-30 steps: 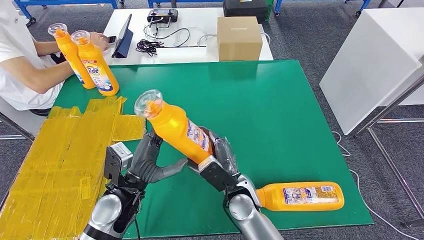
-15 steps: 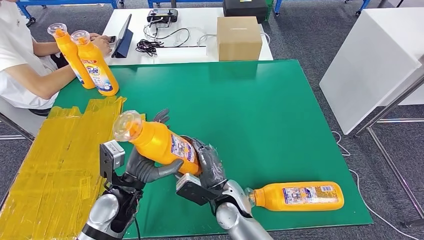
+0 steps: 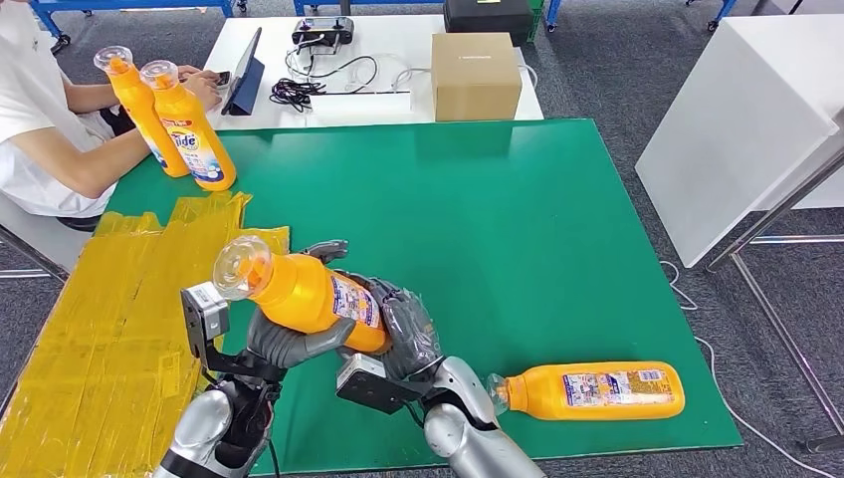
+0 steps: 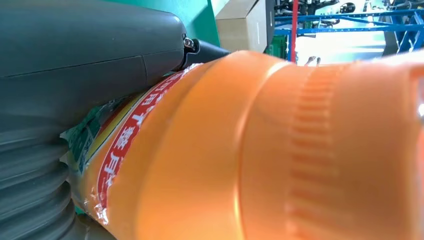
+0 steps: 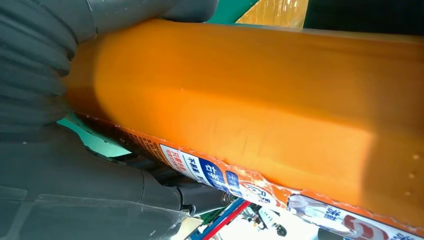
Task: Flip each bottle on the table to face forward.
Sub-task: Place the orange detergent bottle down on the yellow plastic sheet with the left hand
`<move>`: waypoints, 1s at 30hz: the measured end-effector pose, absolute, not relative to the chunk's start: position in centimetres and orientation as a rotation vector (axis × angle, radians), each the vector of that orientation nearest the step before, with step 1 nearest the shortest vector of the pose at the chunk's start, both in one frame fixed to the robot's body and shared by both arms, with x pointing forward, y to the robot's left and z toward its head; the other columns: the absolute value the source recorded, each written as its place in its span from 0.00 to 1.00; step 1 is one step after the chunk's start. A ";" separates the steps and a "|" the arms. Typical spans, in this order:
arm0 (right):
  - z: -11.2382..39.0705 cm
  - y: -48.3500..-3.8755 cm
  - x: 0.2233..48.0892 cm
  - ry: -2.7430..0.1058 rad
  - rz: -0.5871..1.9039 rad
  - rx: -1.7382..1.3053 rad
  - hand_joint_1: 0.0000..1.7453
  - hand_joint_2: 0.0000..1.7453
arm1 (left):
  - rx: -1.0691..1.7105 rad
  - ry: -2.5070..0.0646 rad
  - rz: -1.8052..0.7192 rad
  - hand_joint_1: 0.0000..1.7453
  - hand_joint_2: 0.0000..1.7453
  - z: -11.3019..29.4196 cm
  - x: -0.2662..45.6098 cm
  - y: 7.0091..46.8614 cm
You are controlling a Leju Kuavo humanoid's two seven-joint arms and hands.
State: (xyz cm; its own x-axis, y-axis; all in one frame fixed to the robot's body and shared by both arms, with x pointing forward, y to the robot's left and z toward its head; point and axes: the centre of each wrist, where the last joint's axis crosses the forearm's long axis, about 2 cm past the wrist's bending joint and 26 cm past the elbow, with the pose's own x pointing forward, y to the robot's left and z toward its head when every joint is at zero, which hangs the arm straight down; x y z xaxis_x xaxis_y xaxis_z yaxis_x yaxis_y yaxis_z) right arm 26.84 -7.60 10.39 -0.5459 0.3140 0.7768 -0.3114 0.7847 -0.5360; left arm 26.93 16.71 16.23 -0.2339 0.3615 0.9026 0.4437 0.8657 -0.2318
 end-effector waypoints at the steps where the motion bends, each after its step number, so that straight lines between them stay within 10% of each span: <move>1: 10.4 -7.6 26.8 -1.994 0.804 -0.002 1.00 1.00 | -0.609 -1.846 -0.076 1.00 1.00 16.2 26.9 16.7; 13: 10.3 -7.5 26.8 -1.999 0.803 -0.014 1.00 1.00 | -0.620 -1.844 -0.034 1.00 1.00 16.2 27.0 16.8; 14: 10.3 -7.5 26.8 -1.999 0.802 -0.018 0.92 1.00 | -0.618 -1.845 -0.032 1.00 1.00 16.2 27.0 16.8; 18: 10.4 -7.5 26.6 -2.004 0.787 -0.029 0.00 1.00 | -0.608 -1.849 -0.017 1.00 1.00 16.2 27.0 16.8; 30: 15.2 -11.5 24.2 -2.172 0.491 0.017 0.00 1.00 | 0.366 -2.098 -0.337 1.00 1.00 17.5 27.7 19.0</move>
State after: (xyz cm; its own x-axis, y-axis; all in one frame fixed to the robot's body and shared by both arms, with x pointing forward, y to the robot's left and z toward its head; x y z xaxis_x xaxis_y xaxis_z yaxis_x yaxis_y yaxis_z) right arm 24.23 -11.47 15.21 -0.6096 0.1630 0.7758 -0.1865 0.9217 -0.3402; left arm 27.73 19.02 17.52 -0.5075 -0.3868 0.7699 -0.1266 0.9173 0.3774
